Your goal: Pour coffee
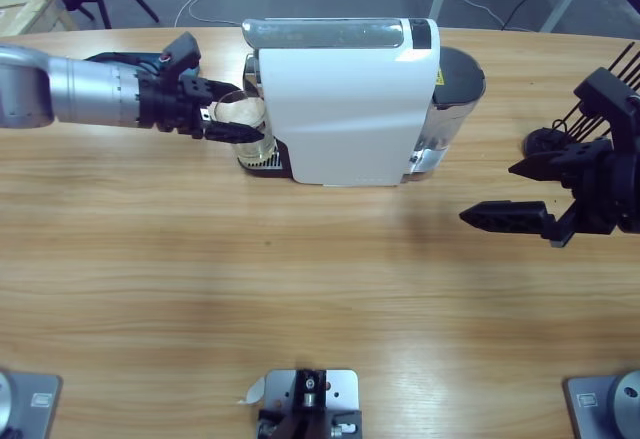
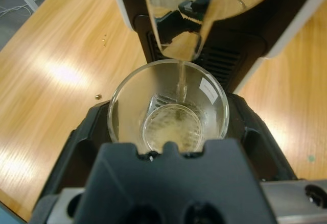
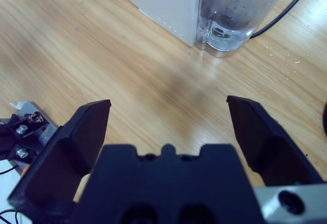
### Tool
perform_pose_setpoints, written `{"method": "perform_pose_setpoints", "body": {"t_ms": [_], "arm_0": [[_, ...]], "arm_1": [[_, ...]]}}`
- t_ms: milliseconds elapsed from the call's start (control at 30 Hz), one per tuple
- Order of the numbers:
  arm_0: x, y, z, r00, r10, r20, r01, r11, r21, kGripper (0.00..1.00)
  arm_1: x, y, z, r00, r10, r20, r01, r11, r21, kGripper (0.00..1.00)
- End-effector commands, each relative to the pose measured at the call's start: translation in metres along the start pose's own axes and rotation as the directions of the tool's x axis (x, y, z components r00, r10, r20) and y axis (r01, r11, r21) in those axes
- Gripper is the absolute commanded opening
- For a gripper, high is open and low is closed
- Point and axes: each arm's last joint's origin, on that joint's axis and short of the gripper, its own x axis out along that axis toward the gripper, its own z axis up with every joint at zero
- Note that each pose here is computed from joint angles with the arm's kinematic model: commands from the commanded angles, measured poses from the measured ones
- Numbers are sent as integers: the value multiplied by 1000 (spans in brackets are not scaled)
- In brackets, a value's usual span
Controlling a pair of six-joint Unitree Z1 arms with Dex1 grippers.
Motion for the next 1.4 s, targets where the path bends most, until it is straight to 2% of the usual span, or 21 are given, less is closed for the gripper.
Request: {"method": "perform_pose_setpoints", "body": {"t_ms": [33,133,233,400,467,600,800,900,1067,1133,1333,1367,1400], "arm_0": [[-57,-4,-1,997,55,58,-50,995,-87,0],[-94,5,17,965,252,70,-242,962,-126,0],[-116,21,26,892,451,30,-441,882,-167,0],[-122,64,4,748,649,-136,-653,686,-320,0],[-118,82,-9,717,671,-187,-684,627,-374,0],[-100,110,-32,702,670,-241,-695,568,-441,0],[-78,119,-61,713,627,-314,-684,524,-507,0],[-75,121,-66,699,635,-328,-701,518,-491,0],[-65,125,-79,700,624,-346,-706,537,-461,0],[-64,127,-78,702,633,-326,-704,549,-450,0],[-62,130,-79,695,643,-322,-711,545,-445,0],[-62,131,-79,690,646,-326,-716,540,-443,79],[-64,130,-79,683,650,-332,-722,533,-442,639]], "arm_1": [[-5,2,-1,1000,11,17,-11,1000,-7,1000],[-5,2,-1,1000,12,25,-12,1000,-9,1000],[-5,2,-1,1000,9,28,-9,1000,-8,1000],[-4,2,1,999,10,35,-10,1000,-7,1000],[-3,2,1,999,10,31,-9,1000,-6,1000],[-1,2,3,1000,9,25,-9,1000,-5,1000],[9,0,3,1000,11,6,-11,1000,-3,1000],[14,0,5,1000,12,6,-12,1000,-3,1000],[23,-1,5,1000,11,5,-11,1000,1,1000],[23,-1,-1,1000,11,4,-11,1000,8,1000],[21,-2,-17,1000,11,-1,-11,1000,23,1000],[21,-2,-17,1000,10,3,-11,1000,22,1000],[20,-2,-15,1000,11,8,-11,1000,23,1000]]}}
